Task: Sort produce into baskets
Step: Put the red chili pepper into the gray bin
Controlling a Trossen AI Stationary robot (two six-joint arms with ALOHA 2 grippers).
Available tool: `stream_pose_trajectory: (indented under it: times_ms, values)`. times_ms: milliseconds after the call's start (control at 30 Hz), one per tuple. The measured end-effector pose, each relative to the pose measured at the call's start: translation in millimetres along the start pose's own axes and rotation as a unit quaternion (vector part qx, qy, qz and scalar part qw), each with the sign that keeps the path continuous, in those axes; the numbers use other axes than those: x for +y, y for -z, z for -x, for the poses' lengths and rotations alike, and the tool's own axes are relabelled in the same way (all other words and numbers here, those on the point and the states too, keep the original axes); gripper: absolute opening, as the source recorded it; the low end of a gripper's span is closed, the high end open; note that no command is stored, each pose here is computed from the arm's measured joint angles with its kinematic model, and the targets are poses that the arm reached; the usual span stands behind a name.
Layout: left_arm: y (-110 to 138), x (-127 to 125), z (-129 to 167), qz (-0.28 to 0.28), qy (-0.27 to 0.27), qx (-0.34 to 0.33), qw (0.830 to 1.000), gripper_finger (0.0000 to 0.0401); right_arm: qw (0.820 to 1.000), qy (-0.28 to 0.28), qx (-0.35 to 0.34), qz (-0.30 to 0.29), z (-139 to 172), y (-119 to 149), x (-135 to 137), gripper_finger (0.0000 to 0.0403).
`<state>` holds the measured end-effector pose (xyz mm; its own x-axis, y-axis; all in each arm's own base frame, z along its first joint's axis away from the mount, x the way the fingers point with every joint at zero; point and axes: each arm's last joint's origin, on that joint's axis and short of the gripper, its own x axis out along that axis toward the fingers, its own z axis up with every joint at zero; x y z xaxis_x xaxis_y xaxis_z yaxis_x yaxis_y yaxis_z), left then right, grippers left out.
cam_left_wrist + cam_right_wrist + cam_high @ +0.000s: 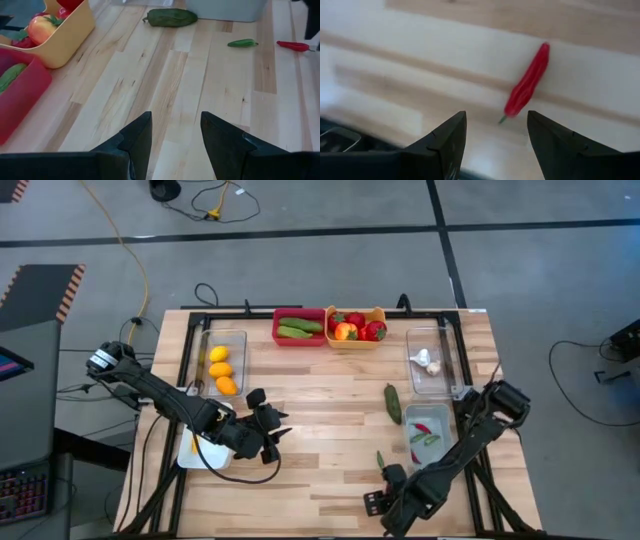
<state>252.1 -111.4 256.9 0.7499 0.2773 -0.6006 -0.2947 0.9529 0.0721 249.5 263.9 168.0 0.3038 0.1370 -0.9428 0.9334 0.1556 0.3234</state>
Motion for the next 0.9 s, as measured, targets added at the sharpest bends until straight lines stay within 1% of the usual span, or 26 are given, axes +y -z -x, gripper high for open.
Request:
stream_pose_trajectory:
  times_ms: [167,367,533,733,900]
  values:
    - [0.0,0.0,0.0,0.0,0.0,0.0,1.0,0.0158,1.0,0.023,-0.018,0.001,-13.4,-1.1,-4.0,0.0229]
    - [0.0,0.0,0.0,0.0,0.0,0.0,1.0,0.0158,0.999,0.038,-0.029,0.002,-19.5,-2.5,-6.6,0.0198]
    - [0.0,0.0,0.0,0.0,0.0,0.0,1.0,0.0158,0.998,0.045,-0.033,0.0,-21.9,-4.1,-6.6,0.0161]
    - [0.0,0.1,-0.1,0.0,0.0,0.0,1.0,0.0158,0.998,0.048,-0.034,0.002,-22.4,-4.1,-7.5,0.0104]
    - [0.0,0.1,0.0,0.0,0.0,0.0,1.0,0.0158,0.998,0.047,-0.032,0.018,-22.2,-4.0,-7.3,0.0068]
